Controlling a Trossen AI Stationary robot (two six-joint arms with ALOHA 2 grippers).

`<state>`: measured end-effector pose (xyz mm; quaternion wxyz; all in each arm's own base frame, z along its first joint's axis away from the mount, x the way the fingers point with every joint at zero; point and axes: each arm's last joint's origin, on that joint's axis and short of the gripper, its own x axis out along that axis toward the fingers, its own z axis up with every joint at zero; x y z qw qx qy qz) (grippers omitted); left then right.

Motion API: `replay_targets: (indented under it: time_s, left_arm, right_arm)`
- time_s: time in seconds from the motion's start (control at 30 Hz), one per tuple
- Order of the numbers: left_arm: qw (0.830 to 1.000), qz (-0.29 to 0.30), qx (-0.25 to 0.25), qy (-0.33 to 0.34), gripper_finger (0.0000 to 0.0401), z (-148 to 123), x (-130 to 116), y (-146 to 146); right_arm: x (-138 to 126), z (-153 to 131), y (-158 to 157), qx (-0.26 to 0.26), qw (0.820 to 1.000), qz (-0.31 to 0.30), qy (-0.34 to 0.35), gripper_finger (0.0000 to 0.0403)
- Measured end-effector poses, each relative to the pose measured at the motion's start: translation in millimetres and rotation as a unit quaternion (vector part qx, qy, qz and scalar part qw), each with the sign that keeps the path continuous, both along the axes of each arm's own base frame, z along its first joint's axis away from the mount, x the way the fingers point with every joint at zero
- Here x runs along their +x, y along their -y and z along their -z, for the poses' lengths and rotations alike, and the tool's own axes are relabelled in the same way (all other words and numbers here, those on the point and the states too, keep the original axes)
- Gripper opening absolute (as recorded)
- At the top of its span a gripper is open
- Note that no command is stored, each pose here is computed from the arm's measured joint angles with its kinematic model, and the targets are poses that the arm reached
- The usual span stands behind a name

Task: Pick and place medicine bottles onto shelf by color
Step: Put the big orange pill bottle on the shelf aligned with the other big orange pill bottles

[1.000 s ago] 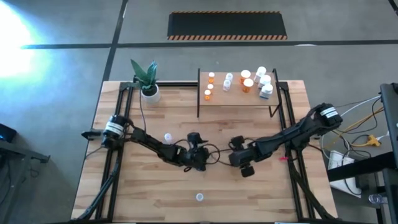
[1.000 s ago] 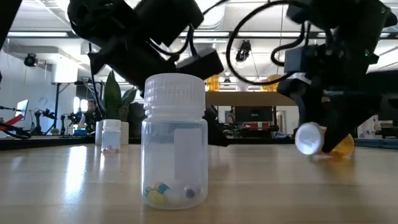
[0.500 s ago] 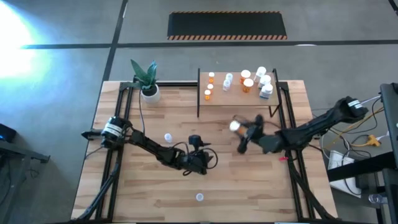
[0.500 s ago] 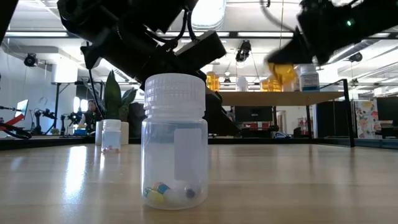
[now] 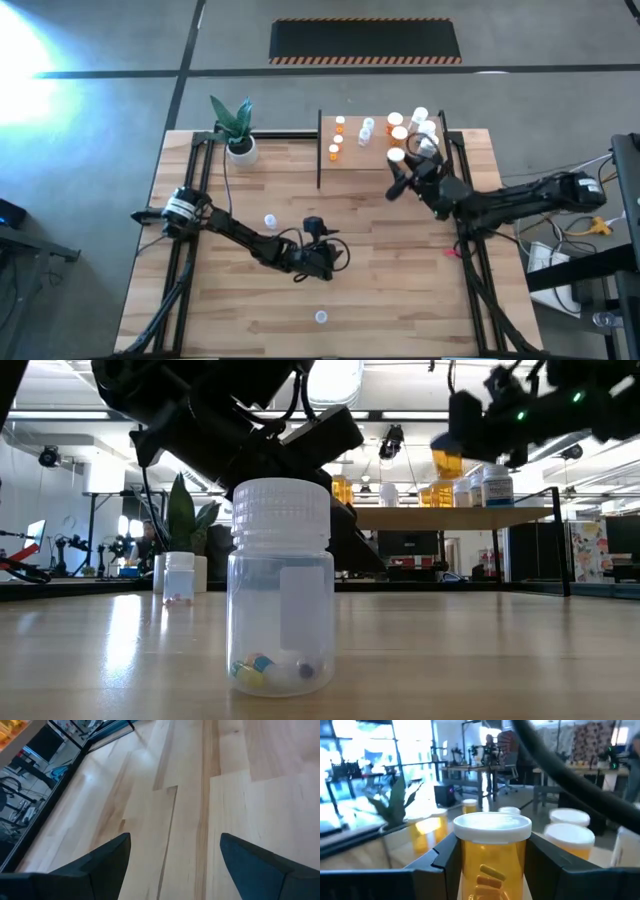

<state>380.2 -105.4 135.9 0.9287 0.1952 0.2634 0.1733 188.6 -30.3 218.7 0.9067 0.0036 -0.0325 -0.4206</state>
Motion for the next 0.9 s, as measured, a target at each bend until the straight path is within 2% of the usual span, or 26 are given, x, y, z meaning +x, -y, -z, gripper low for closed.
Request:
replay_targets:
  time_s: [0.17,0.47,0.9]
  left_arm:
    - [1.000,0.002,0.003,-0.002,0.0290,0,0,0]
    - [1.000,0.002,0.003,0.000,0.0290,-1,0,0]
    - [1.000,0.001,0.001,0.003,0.0290,-1,0,0]
  right_arm:
    - [-7,15,21,0.013,0.999,0.036,0.027,0.0157]
    - [-9,30,26,0.017,0.999,0.052,-0.003,0.0166]
    - [14,34,34,0.013,0.997,0.065,-0.046,0.0179]
